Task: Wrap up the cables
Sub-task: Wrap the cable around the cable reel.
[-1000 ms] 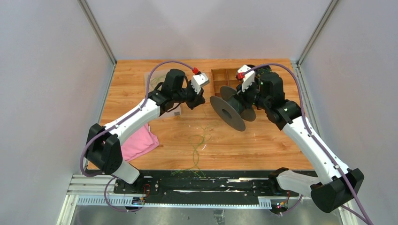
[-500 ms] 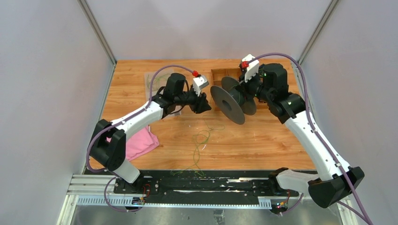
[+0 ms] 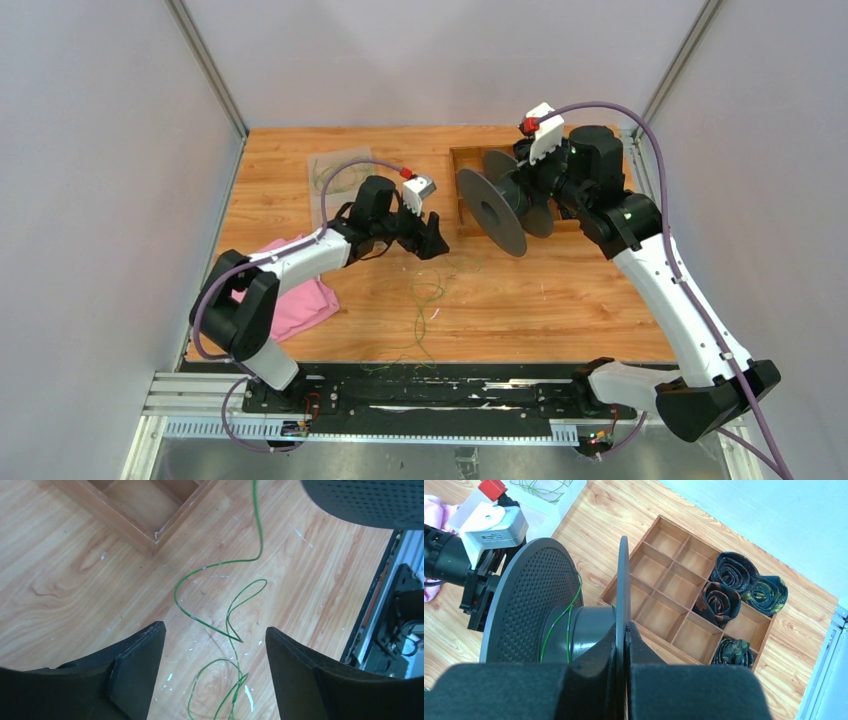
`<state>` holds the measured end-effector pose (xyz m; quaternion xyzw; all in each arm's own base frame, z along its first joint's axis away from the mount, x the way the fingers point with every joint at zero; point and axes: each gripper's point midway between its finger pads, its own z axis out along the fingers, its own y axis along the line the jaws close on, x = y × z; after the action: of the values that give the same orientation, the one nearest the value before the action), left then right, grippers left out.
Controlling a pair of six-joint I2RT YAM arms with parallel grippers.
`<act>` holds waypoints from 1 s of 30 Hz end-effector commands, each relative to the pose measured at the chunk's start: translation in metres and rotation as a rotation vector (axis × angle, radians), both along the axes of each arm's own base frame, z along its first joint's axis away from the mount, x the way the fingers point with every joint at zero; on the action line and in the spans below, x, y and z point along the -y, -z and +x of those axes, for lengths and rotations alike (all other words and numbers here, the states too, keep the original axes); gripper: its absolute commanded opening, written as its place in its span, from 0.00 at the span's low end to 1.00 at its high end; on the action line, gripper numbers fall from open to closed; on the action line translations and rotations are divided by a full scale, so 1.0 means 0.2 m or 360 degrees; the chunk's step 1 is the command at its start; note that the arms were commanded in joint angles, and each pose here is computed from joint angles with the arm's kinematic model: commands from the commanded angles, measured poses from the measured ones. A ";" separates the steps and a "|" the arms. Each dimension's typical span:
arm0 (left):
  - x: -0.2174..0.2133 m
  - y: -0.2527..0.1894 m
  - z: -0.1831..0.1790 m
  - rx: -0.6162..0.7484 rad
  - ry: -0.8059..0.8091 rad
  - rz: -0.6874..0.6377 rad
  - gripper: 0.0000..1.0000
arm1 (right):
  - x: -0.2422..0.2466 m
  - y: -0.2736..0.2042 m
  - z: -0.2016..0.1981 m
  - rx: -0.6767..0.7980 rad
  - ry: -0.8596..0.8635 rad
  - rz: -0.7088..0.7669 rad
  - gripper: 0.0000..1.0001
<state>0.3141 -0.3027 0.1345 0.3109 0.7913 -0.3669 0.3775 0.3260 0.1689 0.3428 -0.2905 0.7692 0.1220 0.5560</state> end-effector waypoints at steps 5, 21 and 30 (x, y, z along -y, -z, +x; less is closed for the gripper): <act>0.06 0.10 0.07 -0.0218 -0.0098 -0.0082 0.69 | 0.03 -0.11 0.02 0.0091 0.0056 0.0064 0.01; 0.11 0.19 0.02 -0.0326 -0.0005 -0.0083 0.04 | 0.04 -0.17 0.10 0.0063 0.0198 0.0143 0.01; 0.13 0.20 -0.11 -0.0182 0.0201 0.0112 0.00 | 0.11 -0.22 0.20 0.0062 0.0432 0.0180 0.01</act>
<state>0.3073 -0.3214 0.0853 0.2846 0.8226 -0.3959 0.2927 0.3533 0.1609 0.3496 -0.2153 0.7977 0.0969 0.5549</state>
